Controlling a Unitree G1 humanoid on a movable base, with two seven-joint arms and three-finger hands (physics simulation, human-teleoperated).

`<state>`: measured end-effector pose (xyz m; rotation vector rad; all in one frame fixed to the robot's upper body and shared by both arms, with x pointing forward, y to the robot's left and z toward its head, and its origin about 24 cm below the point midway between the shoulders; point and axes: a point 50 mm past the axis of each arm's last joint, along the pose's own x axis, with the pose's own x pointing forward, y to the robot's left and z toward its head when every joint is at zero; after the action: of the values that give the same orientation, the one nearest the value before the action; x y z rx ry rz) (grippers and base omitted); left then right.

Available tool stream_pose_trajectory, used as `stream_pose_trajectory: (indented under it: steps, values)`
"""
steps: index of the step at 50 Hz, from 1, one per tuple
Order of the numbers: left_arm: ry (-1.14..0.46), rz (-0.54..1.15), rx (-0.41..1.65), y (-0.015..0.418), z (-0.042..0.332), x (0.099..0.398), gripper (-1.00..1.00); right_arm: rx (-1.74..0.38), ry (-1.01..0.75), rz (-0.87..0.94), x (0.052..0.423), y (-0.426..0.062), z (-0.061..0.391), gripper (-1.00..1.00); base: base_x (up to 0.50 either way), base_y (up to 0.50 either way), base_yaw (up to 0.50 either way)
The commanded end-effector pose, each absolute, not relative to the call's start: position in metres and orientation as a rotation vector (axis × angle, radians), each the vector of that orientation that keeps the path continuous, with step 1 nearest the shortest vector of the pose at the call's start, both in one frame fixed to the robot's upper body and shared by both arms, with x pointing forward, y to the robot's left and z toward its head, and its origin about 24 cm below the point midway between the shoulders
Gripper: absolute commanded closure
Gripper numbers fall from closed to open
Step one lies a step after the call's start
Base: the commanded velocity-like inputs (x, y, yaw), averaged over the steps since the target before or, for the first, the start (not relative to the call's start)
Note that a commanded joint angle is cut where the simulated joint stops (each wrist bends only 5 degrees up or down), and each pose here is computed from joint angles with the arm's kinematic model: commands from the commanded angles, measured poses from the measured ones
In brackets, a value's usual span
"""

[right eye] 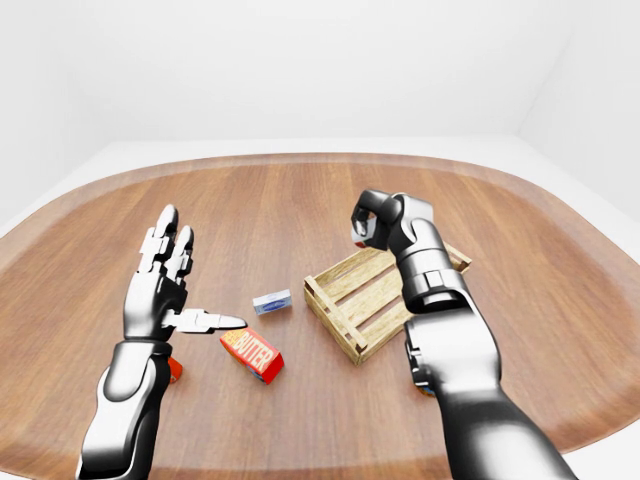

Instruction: Pick up the tomato sauce, and put it in the wooden tray.

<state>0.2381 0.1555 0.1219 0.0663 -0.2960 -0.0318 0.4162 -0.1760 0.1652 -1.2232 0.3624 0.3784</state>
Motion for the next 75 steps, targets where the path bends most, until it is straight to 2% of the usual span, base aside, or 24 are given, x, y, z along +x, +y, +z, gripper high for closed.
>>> stream_pose_trajectory:
  steps: [1,16,38,75]
  values:
    - [-0.298,-0.032,0.065,0.156,0.122,0.238,-1.00,-1.319,0.534,0.399,0.407,-0.187,0.118,1.00,0.00,0.00,0.00]
    - [-0.288,-0.034,0.065,0.155,0.120,0.238,-1.00,-1.436,0.645,0.439,0.394,-0.196,0.085,1.00,0.00,0.00,0.00]
    - [-0.287,-0.035,0.066,0.155,0.120,0.238,-1.00,-1.446,0.707,0.442,0.382,-0.206,0.059,1.00,0.00,0.00,0.00]
    - [-0.296,-0.035,0.065,0.155,0.122,0.237,-1.00,-1.486,0.704,0.405,0.382,-0.211,0.059,1.00,0.00,0.00,0.00]
